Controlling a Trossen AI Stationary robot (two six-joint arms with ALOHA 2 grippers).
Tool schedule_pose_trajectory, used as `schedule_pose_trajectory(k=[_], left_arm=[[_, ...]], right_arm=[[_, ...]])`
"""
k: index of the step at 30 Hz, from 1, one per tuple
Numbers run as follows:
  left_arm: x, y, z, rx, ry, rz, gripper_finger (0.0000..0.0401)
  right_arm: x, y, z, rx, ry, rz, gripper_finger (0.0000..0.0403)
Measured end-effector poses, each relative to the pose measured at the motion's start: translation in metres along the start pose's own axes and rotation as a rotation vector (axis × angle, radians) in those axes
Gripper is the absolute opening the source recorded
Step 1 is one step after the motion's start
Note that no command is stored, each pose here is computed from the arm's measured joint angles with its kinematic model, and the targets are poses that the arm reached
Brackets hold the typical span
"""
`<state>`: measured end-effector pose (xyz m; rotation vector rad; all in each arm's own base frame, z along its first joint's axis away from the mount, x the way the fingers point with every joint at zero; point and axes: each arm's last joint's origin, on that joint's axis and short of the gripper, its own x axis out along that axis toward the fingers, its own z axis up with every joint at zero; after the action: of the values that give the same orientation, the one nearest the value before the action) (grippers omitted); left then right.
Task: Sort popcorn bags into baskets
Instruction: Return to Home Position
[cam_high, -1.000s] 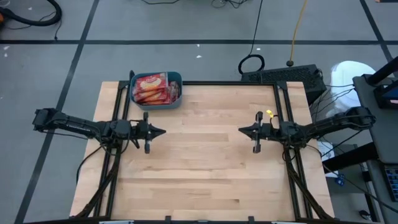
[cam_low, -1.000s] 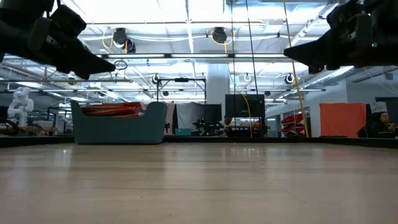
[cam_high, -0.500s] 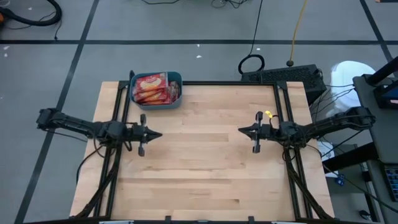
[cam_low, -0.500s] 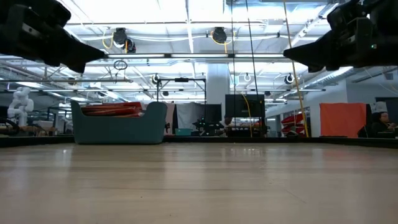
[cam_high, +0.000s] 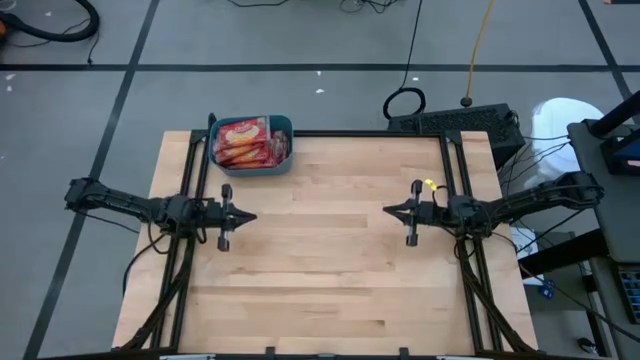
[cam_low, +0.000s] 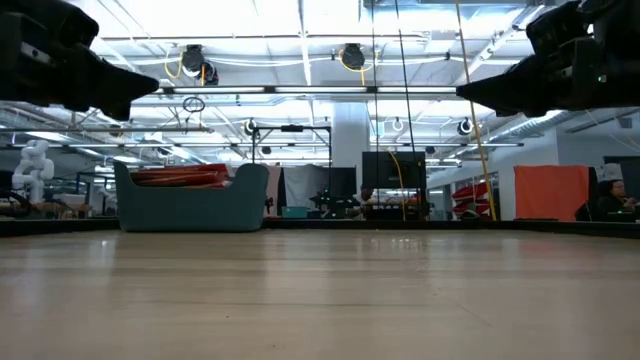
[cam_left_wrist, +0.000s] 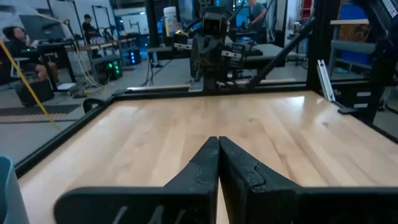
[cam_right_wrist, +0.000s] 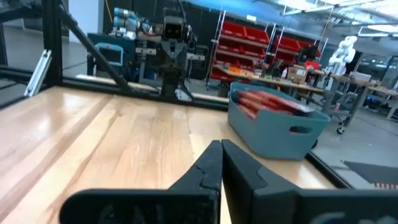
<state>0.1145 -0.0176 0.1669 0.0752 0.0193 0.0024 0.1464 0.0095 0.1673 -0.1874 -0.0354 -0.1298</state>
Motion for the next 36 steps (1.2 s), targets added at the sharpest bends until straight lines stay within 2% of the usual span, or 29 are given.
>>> schedule_pose_trajectory(k=[8,19,24,31,36], left_arm=[[-0.001,0.0,-0.003,0.058,0.031,-0.002,0.0008],[-0.013,0.003,0.003,0.055,-0.053,0.007,0.0006],[-0.019,0.005,0.006,0.068,-0.094,0.013,0.0014],[-0.019,0.009,0.005,0.082,-0.087,0.067,0.0007],[-0.018,0.012,0.003,0.078,-0.067,0.065,0.0008]], right_arm=[[-0.004,0.0,-0.003,0.011,0.048,0.011,0.0],[-0.02,-0.006,0.005,0.015,0.015,0.005,0.0],[-0.028,-0.008,0.005,0.054,0.024,0.007,0.0],[-0.035,-0.009,0.005,0.064,0.027,0.011,0.0],[-0.037,-0.009,0.002,0.037,0.049,0.015,0.0]])
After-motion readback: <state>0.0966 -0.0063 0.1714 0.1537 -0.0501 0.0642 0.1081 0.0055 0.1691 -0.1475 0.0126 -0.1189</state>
